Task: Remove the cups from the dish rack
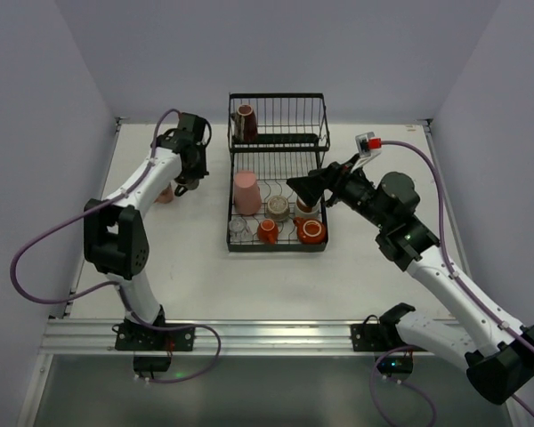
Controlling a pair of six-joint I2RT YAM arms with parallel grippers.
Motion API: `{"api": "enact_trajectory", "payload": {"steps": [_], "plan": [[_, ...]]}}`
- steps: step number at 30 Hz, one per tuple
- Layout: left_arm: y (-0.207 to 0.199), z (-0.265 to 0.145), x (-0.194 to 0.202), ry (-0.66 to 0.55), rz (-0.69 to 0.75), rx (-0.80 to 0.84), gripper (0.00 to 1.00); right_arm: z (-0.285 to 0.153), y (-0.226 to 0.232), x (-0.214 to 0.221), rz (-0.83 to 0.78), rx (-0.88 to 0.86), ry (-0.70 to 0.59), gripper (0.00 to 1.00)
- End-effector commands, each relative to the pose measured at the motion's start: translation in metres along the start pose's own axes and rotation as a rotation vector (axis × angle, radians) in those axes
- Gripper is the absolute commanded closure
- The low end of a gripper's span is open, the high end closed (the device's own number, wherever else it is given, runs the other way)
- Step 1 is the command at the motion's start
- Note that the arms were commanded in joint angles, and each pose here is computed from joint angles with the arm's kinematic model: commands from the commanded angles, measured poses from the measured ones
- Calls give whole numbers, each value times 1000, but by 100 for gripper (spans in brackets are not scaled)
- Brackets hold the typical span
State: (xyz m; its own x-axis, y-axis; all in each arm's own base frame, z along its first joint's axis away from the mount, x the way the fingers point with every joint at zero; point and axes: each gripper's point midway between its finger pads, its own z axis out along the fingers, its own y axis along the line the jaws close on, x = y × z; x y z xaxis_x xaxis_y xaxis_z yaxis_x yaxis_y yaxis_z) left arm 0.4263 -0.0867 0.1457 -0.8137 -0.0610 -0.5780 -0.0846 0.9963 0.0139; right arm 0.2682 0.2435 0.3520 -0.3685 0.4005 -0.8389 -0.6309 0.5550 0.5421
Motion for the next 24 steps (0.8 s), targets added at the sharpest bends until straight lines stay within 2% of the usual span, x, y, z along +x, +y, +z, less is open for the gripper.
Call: {"api": "enact_trajectory", "payload": {"steps": [1,5,13,17,24], "plan": [[-3,20,11,26,43,23,100,2,4,-9,-25,-4,-21,4],[-2,41,30,79,62,11,100,3,4,-8,-23,-8,-15,4],[5,58,38,108,85,-39,99,7,1,-4,-15,-3,1,4],[14,61,41,123,100,-88,83,10,0,-4,-17,-1,7,4],[20,59,37,116,117,-120,67,13,1,-6,-21,-2,10,4]]}}
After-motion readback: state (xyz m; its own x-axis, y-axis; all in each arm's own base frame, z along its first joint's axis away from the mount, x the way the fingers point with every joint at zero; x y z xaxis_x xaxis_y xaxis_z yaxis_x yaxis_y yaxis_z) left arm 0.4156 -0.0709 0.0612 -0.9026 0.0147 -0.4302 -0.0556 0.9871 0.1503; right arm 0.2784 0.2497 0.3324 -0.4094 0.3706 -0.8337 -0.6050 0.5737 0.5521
